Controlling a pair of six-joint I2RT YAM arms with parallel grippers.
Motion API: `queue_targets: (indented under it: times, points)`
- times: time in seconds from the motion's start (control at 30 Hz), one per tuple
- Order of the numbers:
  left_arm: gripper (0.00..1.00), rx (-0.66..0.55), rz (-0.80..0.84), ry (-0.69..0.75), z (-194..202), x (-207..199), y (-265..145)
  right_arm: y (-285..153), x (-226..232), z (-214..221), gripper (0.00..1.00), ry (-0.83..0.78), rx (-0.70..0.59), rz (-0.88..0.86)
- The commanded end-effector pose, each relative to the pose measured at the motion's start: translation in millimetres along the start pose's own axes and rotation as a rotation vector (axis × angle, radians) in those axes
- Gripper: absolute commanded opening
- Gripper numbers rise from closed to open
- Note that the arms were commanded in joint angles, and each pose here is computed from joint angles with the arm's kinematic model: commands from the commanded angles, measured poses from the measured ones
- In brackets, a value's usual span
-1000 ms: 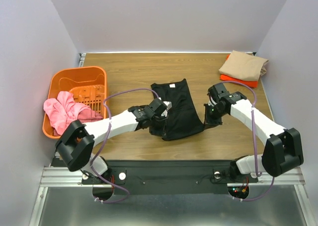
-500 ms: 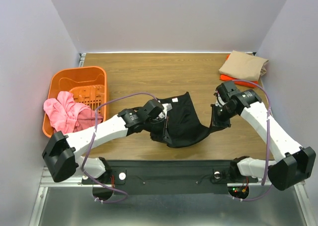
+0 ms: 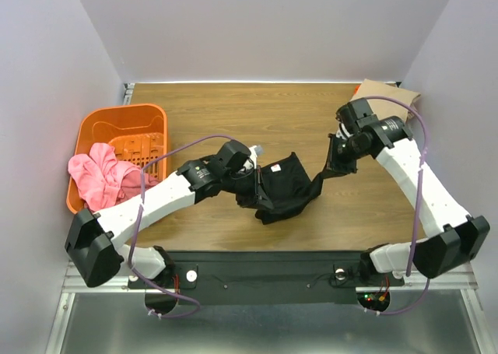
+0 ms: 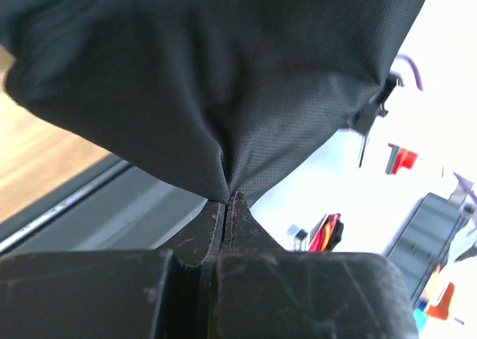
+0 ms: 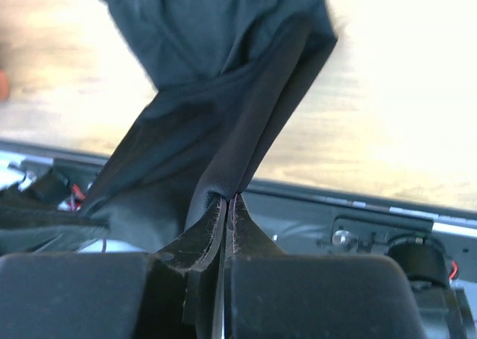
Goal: Fold and stack the t-shirts
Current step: Fold the tshirt
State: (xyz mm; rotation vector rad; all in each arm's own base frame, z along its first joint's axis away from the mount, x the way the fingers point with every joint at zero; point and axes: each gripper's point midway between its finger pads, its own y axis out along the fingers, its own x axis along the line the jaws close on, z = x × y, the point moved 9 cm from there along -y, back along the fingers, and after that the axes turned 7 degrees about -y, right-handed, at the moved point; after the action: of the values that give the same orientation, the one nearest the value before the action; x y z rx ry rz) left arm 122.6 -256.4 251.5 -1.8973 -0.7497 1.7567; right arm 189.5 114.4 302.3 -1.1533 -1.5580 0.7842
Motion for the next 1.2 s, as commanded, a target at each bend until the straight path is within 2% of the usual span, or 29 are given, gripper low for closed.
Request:
queue_targets:
  times: [0.0,0.4,0.77,1.17]
  points:
    - [0.00,-0.068,0.031,0.002,-20.6,-3.3,-12.5,8.8,7.5,-31.7,0.01,-0.003,-0.130,0.004]
    - [0.00,-0.052,0.034,0.003,-42.6,22.2,1.0,46.2,16.3,-88.7,0.00,-0.059,-0.213,0.041]
    - [0.00,-0.086,-0.040,-0.026,-81.8,58.8,14.2,105.2,15.0,-128.7,0.00,-0.116,-0.189,0.088]
    - [0.00,-0.110,-0.134,-0.034,-119.1,82.4,28.5,136.4,19.4,-161.0,0.00,-0.156,-0.191,0.102]
